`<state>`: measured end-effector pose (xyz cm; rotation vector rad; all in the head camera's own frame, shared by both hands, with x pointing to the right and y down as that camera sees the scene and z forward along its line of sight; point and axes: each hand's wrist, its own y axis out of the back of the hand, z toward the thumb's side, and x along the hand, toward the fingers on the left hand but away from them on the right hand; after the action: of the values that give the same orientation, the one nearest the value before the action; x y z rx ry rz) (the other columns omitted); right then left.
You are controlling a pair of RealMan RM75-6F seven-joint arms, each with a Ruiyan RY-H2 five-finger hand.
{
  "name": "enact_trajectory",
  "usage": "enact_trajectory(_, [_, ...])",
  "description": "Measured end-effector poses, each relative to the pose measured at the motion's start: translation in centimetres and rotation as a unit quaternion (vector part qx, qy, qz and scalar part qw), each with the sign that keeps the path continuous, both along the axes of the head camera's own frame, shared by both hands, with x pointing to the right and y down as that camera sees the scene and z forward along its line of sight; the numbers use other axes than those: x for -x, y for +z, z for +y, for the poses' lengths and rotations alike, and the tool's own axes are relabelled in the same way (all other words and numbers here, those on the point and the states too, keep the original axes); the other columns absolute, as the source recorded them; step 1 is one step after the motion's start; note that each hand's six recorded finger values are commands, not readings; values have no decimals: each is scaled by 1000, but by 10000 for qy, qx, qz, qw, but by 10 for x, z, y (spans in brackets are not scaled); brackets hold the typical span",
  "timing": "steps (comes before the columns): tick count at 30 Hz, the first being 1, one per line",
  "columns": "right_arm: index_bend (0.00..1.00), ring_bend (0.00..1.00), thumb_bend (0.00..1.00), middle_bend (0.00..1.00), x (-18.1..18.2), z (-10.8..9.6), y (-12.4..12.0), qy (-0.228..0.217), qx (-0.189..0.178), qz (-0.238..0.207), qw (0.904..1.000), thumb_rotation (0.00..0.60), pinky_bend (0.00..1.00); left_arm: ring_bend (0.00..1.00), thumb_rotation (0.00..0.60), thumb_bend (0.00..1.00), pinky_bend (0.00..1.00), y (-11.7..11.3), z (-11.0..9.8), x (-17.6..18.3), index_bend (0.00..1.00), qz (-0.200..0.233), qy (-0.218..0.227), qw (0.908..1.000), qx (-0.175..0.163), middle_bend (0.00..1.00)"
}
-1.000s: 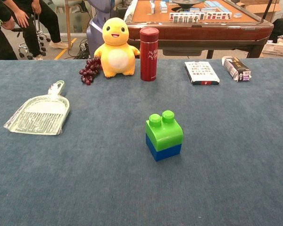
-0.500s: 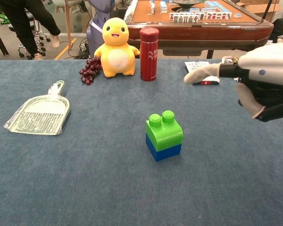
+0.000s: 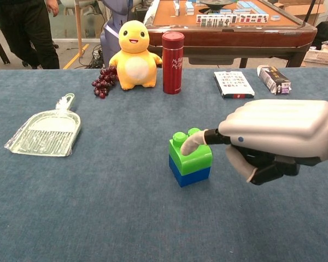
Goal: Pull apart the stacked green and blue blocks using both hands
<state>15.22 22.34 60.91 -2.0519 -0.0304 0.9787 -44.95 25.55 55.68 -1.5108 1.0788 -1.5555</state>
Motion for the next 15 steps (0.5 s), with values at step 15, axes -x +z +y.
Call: enact_trajectory(15, [164, 903, 1000, 1000, 27, 4, 32, -205, 241, 427, 9986, 600, 929, 213, 600, 179, 427, 4, 5, 2, 233, 58, -51, 10000, 46, 308])
